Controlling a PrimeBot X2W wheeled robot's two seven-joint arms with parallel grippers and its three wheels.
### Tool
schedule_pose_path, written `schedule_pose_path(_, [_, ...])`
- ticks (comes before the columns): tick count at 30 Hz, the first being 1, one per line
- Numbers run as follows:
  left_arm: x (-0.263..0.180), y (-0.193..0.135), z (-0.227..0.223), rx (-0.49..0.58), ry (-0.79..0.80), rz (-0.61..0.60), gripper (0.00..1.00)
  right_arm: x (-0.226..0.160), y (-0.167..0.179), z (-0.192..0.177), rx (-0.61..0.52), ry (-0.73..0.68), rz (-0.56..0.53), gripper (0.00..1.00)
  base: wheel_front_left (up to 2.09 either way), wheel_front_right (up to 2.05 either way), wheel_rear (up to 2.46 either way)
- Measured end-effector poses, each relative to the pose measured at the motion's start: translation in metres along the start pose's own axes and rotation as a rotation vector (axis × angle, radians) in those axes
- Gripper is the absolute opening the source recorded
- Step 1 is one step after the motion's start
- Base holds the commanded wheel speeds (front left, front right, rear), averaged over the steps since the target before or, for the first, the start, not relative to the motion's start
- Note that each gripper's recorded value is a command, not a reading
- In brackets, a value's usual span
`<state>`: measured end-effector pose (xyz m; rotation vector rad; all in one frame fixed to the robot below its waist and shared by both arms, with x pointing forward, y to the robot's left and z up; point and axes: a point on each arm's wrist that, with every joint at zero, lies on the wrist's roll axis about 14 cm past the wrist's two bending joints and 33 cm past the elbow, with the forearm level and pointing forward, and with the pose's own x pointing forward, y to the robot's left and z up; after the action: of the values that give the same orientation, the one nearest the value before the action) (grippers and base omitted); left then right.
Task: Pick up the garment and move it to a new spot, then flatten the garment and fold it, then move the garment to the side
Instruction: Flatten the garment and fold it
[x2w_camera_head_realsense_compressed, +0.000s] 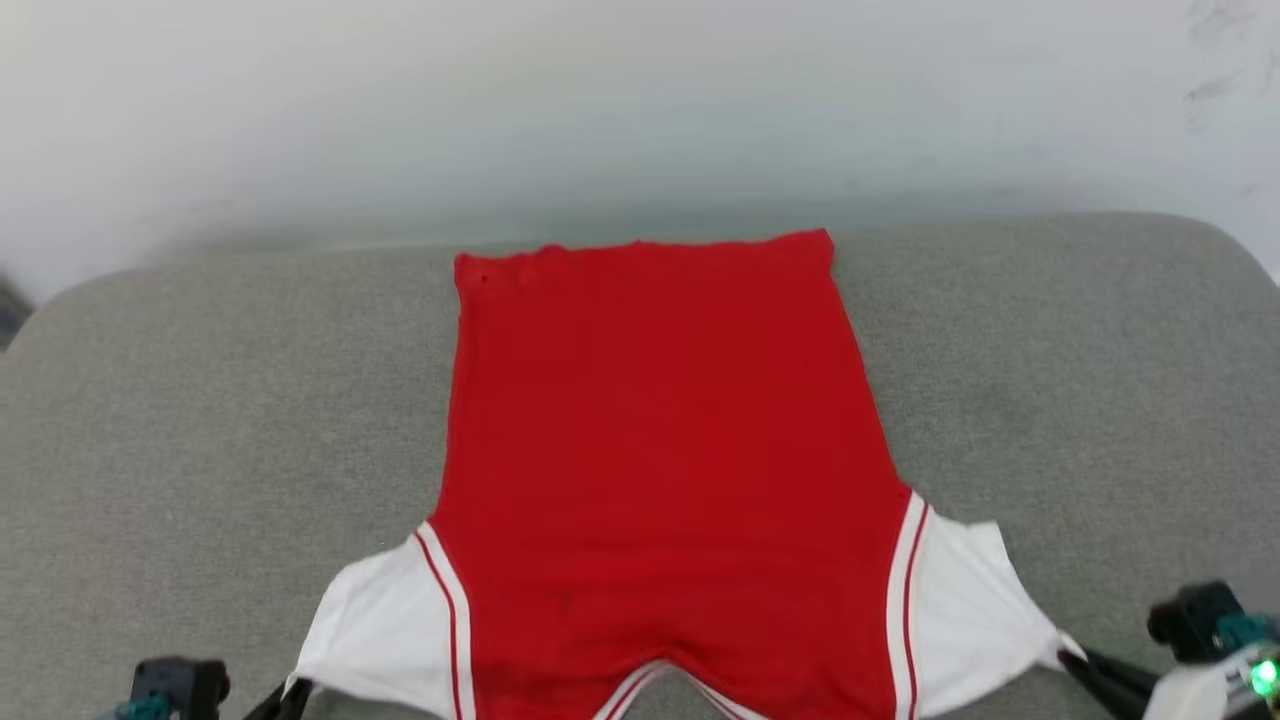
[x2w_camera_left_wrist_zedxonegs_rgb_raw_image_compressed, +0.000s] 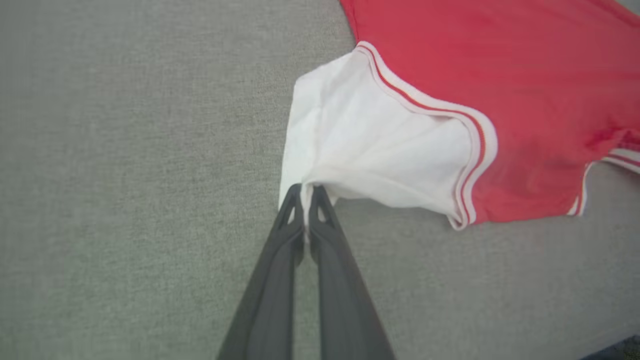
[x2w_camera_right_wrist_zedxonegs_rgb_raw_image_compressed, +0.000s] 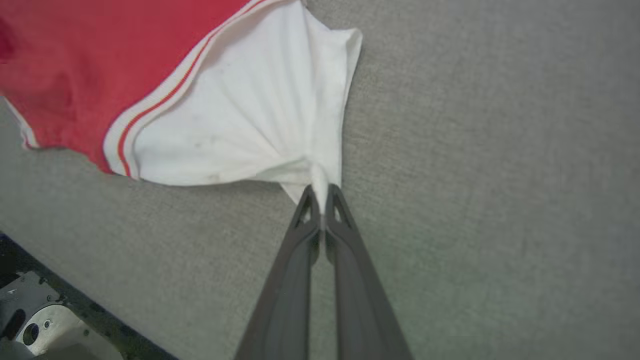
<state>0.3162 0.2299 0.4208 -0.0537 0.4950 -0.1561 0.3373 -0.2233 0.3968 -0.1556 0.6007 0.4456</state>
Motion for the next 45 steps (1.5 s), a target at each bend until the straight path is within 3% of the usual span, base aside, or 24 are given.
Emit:
schedule_pose_path(6, [-0.027,0.008,-0.027,-0.036,0.044,0.064,0.0,-0.025,0.01,-0.039,0.081,0.047,-0.01,0.0,0.0,0.0,0.0])
schedule_pose_path(11, [-0.029,0.005,-0.023,-0.055,0.012,0.074,0.0,-0.026,0.013,-0.042,0.102,0.059,-0.014,0.03,0.0,0.0,0.0])
schedule_pose_path(12, [-0.029,0.005,-0.021,-0.052,0.004,0.075,0.0,-0.025,0.014,-0.039,0.103,0.054,-0.012,0.36,0.0,0.0,0.0])
schedule_pose_path(13, [-0.029,0.004,-0.02,-0.043,0.0,0.072,0.0,-0.023,0.013,-0.032,0.089,0.036,-0.011,1.0,0.0,0.0,0.0])
schedule_pose_path(19, [-0.022,-0.001,-0.004,-0.006,-0.051,0.055,0.0,-0.015,-0.022,0.033,-0.003,-0.081,-0.076,1.0,0.0,0.0,0.0])
schedule_pose_path(25, [-0.008,-0.005,0.016,0.018,-0.1,0.043,0.0,-0.023,-0.082,0.161,-0.135,-0.317,-0.216,1.0,0.0,0.0,0.0])
schedule_pose_path(30, [0.008,-0.005,0.03,0.038,-0.125,0.041,0.0,-0.013,-0.086,0.254,-0.219,-0.452,-0.213,1.0,0.0,0.0,0.0])
schedule_pose_path(33, [0.018,-0.007,0.034,0.037,-0.13,0.038,0.0,0.008,-0.082,0.29,-0.241,-0.457,-0.184,1.0,0.0,0.0,0.0])
schedule_pose_path(36, [0.03,-0.008,0.037,0.029,-0.136,0.038,0.0,0.045,-0.077,0.303,-0.248,-0.367,-0.145,1.0,0.0,0.0,0.0])
schedule_pose_path(40, [0.043,-0.008,0.038,0.019,-0.135,0.044,0.0,0.103,-0.07,0.293,-0.229,-0.152,-0.079,1.0,0.0,0.0,0.0])
schedule_pose_path(45, [0.053,-0.004,0.029,0.009,-0.116,0.069,0.0,0.163,-0.063,0.24,-0.167,0.252,0.011,1.0,0.0,0.0,0.0])
